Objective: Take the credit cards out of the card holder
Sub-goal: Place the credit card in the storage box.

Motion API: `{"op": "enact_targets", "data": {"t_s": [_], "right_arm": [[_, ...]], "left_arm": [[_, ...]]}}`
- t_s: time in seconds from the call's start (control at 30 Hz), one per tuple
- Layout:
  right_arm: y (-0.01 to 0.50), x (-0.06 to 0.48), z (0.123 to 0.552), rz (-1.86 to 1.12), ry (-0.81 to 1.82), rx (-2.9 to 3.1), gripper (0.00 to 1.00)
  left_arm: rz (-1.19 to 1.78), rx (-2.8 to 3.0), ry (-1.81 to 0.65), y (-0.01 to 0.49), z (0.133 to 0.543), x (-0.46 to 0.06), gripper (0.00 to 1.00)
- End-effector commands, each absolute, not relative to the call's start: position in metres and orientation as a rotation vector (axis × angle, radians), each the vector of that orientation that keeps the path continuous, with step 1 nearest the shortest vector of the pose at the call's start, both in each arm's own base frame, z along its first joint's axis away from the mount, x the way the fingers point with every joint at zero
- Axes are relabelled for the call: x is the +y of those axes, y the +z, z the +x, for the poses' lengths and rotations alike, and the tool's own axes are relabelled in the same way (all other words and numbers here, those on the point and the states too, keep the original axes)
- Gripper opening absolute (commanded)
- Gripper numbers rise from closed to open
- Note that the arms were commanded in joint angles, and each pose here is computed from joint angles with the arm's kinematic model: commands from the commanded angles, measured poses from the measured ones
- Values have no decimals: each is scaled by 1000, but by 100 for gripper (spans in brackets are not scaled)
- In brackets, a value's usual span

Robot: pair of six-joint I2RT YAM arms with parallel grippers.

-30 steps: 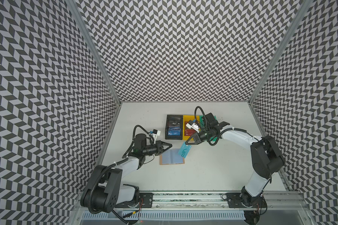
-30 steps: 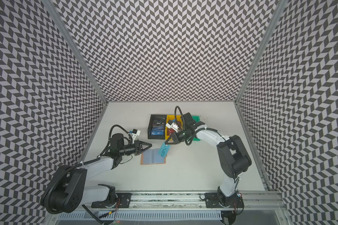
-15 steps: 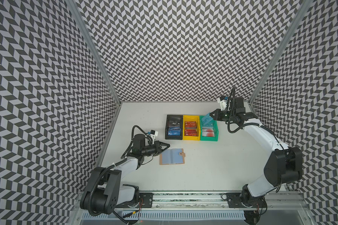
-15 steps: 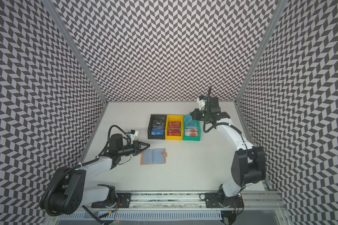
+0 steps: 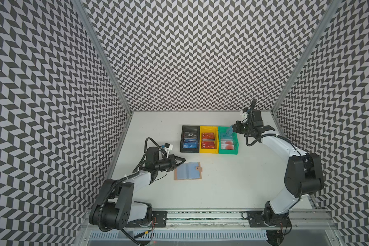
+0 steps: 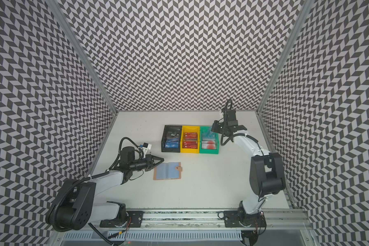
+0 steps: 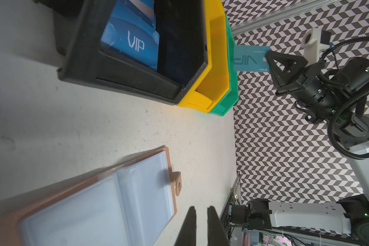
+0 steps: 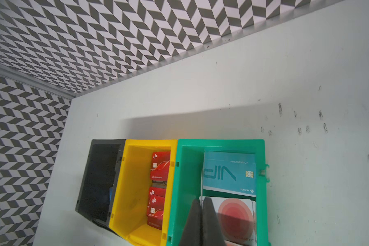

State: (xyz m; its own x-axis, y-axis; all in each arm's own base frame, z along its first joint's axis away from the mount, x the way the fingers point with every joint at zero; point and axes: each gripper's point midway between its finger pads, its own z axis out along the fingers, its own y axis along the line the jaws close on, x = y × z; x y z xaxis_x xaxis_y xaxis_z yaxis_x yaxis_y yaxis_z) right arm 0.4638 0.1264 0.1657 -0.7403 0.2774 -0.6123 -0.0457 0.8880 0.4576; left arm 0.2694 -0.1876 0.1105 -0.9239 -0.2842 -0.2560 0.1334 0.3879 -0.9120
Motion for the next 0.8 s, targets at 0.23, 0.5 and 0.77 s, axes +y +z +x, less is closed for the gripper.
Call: {"op": "enact_targets", "data": {"t_s": [0.23, 0.5, 0.77], "right_arm": [[153, 128, 480, 262, 643, 2248, 0], [139, 131, 482, 303, 675, 2251, 0], [123, 132, 485, 334, 680, 2266, 0]], "left_arm": [[-136, 2285, -1541, 104, 271, -186, 14], [-143, 2294, -1542, 100, 271, -186, 14], [-147, 2298, -1544, 98, 271, -186, 14]]}}
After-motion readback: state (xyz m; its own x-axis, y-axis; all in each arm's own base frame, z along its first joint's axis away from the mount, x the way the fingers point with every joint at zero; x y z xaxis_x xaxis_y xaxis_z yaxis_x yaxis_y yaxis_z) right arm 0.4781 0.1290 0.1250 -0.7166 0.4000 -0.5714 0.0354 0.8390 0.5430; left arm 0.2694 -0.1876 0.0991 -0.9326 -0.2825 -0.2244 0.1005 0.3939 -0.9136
